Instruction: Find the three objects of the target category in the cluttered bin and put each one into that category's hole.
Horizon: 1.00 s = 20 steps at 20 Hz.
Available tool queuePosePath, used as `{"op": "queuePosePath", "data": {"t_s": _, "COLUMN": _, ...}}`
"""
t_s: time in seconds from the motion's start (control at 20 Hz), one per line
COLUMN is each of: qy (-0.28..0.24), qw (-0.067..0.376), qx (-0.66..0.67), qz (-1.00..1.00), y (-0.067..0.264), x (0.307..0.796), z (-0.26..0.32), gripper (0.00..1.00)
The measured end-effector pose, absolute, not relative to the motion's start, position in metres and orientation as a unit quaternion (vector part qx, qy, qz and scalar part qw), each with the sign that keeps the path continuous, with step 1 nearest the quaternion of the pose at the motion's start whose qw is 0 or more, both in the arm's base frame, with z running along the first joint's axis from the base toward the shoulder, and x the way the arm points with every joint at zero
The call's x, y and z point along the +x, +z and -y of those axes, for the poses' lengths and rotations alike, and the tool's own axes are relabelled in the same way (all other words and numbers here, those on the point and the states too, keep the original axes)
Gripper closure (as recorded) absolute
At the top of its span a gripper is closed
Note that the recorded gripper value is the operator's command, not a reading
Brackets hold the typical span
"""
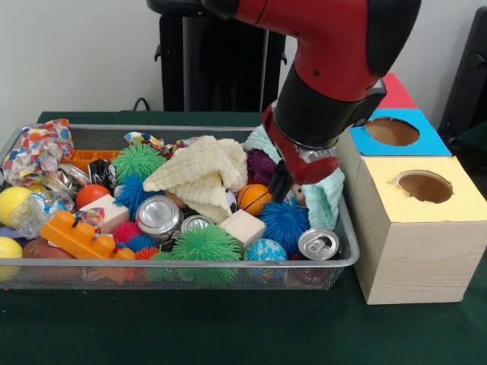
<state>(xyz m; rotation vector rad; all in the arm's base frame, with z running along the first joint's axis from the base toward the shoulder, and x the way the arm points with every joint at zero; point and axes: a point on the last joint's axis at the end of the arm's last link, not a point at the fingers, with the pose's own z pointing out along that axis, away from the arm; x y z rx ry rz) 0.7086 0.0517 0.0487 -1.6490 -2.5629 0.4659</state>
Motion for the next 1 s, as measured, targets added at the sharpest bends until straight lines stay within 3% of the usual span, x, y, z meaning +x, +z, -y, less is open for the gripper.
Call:
{"op": "queuePosePath", "data": {"t_s": 0.55, "qy": 0.094, "qw": 0.005, "qx": -0.451, "qz": 0.887, "y": 0.024, "x": 0.735, "z": 0.022, "gripper": 1.00}}
{"op": "queuePosePath", "data": {"t_s": 1.0, "qy": 0.079, "qw": 0.016, "qx": -0.476, "qz": 0.876, "y": 0.034, "x": 0.727, "z": 0.057, "gripper": 1.00}}
